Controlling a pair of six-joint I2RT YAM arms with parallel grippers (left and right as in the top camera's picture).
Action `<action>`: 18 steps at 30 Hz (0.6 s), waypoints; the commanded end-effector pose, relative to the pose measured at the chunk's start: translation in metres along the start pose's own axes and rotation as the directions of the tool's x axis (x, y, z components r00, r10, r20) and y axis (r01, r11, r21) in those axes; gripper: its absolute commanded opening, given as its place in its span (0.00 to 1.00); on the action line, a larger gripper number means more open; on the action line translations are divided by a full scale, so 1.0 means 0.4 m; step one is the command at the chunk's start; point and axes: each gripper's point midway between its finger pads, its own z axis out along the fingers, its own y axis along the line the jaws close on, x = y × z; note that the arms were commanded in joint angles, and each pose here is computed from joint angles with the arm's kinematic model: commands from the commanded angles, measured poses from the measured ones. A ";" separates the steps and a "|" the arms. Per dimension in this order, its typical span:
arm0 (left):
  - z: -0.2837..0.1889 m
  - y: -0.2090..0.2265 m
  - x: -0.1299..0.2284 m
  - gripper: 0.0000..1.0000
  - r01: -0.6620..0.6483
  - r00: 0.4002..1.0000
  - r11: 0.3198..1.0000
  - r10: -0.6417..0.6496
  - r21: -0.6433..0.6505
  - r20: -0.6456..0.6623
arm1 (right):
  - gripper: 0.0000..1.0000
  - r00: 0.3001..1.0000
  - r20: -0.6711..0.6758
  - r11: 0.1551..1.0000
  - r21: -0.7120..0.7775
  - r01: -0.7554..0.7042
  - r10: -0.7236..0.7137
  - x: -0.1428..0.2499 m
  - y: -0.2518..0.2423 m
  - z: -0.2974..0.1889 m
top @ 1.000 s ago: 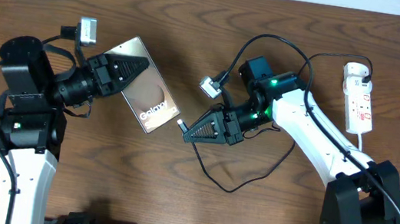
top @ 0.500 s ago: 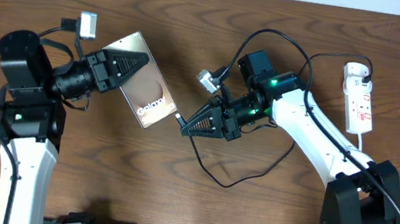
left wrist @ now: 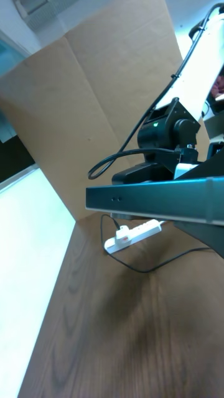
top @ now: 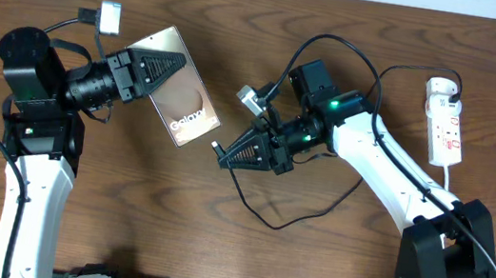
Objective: Plug charger to phone and switch on socket
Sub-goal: 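Align the plug with the phone's bottom port, left gripper holding phone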
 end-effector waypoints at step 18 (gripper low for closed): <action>-0.009 -0.055 -0.080 0.07 0.002 0.993 1.000 -0.005 0.023 0.119 | 0.01 0.999 0.012 0.999 -0.028 -0.045 0.045 -0.072 0.007 0.001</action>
